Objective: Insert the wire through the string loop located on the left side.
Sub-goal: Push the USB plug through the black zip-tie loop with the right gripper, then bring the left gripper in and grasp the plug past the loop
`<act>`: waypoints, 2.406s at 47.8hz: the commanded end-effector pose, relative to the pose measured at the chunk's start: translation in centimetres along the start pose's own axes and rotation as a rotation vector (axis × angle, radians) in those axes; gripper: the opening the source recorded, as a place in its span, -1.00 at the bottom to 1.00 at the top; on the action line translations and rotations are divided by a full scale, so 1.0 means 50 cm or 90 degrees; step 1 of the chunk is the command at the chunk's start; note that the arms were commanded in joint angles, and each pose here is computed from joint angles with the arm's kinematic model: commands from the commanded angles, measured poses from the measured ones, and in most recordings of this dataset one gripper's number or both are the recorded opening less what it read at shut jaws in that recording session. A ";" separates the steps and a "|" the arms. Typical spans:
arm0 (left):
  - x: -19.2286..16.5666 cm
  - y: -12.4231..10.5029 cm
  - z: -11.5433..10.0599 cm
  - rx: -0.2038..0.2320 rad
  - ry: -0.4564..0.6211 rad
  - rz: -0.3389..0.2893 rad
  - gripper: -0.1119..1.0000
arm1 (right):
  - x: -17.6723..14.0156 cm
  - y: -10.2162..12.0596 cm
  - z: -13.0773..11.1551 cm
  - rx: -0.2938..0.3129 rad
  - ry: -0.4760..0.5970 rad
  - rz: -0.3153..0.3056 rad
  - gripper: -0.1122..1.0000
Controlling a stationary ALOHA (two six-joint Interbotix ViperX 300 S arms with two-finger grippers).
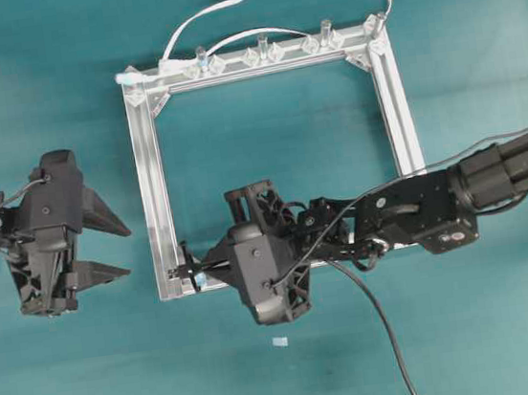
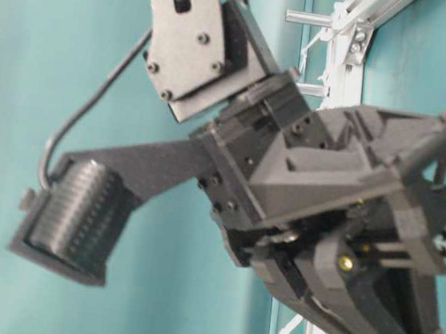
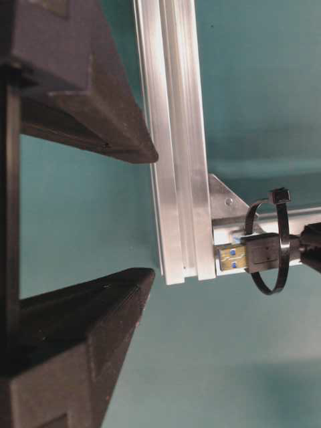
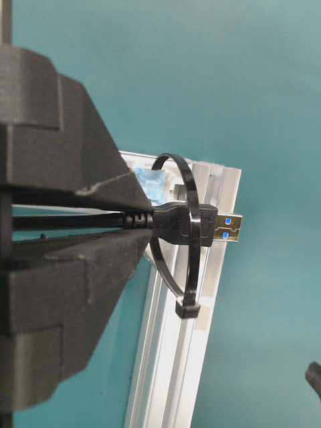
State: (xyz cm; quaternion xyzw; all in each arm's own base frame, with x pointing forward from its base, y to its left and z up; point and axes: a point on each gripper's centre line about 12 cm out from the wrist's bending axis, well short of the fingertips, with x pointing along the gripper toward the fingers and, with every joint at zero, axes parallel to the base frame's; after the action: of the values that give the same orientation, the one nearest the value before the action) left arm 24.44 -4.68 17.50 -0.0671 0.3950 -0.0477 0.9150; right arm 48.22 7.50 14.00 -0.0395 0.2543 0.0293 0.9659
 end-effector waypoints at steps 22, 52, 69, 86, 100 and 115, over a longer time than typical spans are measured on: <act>-0.004 -0.005 0.013 0.000 -0.013 -0.005 0.40 | 0.004 -0.002 0.044 0.004 -0.031 0.001 -0.60; 0.107 -0.039 0.041 -0.001 0.041 -0.011 0.45 | 0.004 -0.001 0.043 -0.002 -0.031 0.002 -0.60; 0.145 -0.042 0.049 -0.033 0.062 -0.004 0.80 | 0.004 -0.001 0.045 -0.006 -0.032 0.003 -0.60; 0.145 -0.042 0.049 -0.046 0.062 -0.003 0.77 | 0.004 0.001 0.045 -0.013 -0.033 0.004 -0.60; 0.146 -0.041 0.046 -0.044 0.064 -0.002 0.69 | 0.004 0.000 0.044 -0.012 -0.032 0.004 -0.60; 0.145 -0.039 0.041 -0.039 0.035 -0.008 -0.42 | 0.003 -0.001 0.046 -0.010 -0.034 0.003 -0.60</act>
State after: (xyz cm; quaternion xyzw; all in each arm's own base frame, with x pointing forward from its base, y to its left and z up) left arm 30.47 -7.33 13.22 -0.0932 0.4419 -0.0390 0.8913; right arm 48.91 7.45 13.85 -0.0477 0.2542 0.0344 0.9654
